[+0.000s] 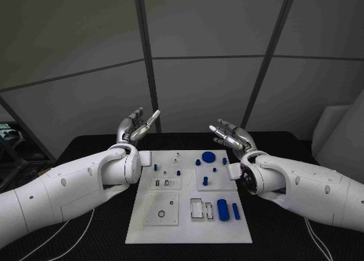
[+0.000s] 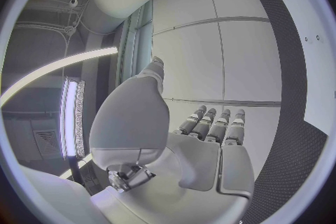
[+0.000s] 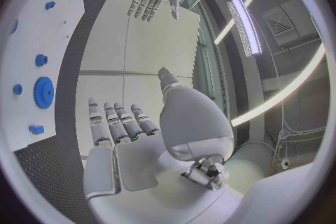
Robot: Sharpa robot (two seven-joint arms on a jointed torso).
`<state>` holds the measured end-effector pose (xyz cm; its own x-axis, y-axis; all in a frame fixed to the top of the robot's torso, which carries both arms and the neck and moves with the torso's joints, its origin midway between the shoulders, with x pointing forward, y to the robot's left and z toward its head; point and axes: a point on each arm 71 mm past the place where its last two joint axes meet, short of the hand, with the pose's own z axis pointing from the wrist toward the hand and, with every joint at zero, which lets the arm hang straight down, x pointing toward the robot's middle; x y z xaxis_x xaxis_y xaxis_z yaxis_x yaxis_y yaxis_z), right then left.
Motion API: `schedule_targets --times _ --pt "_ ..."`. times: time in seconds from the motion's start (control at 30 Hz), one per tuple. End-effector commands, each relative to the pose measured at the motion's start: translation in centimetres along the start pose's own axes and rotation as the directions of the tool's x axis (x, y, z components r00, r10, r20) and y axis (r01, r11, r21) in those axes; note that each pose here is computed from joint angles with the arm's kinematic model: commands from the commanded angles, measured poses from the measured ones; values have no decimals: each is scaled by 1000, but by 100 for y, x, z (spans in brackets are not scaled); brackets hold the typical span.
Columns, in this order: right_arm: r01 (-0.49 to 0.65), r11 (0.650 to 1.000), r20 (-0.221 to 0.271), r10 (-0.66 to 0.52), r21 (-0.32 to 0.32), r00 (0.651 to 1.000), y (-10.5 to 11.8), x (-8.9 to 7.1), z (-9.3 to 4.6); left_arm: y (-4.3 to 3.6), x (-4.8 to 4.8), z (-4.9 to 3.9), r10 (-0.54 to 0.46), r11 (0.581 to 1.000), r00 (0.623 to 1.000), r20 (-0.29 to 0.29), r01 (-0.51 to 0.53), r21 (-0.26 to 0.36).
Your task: Assemble the parts on the task board
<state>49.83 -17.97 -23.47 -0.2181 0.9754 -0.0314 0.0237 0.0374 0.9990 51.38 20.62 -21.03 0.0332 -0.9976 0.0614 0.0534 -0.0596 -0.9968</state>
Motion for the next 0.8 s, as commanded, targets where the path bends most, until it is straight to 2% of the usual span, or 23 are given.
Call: schedule_targets --times 0.03,0.23,0.27,0.33,0.57,0.6,0.8 --pt "57 998 -182 -51 23 982 -18 115 35 -38 35 8 -21 999 999 -43 22 34" --pt "74 997 -214 -66 30 975 -30 128 64 -38 35 8 -21 999 999 -43 22 34" --pt "403 900 -116 -424 -167 898 86 -111 94 -94 -137 -32 -17 998 999 -36 19 58" --pt "446 874 -106 -470 -193 876 124 -127 106 -107 -154 -45 -16 998 999 -35 18 64" --pt "601 746 -67 -642 -285 764 326 -164 165 -171 -214 -125 -12 997 999 -51 16 77" --pt "634 715 -69 -678 -295 732 368 -172 177 -185 -223 -145 -7 997 998 -63 11 77" --pt "746 594 -94 -797 -301 597 494 -187 178 -235 -241 -236 11 998 994 -105 -4 67"
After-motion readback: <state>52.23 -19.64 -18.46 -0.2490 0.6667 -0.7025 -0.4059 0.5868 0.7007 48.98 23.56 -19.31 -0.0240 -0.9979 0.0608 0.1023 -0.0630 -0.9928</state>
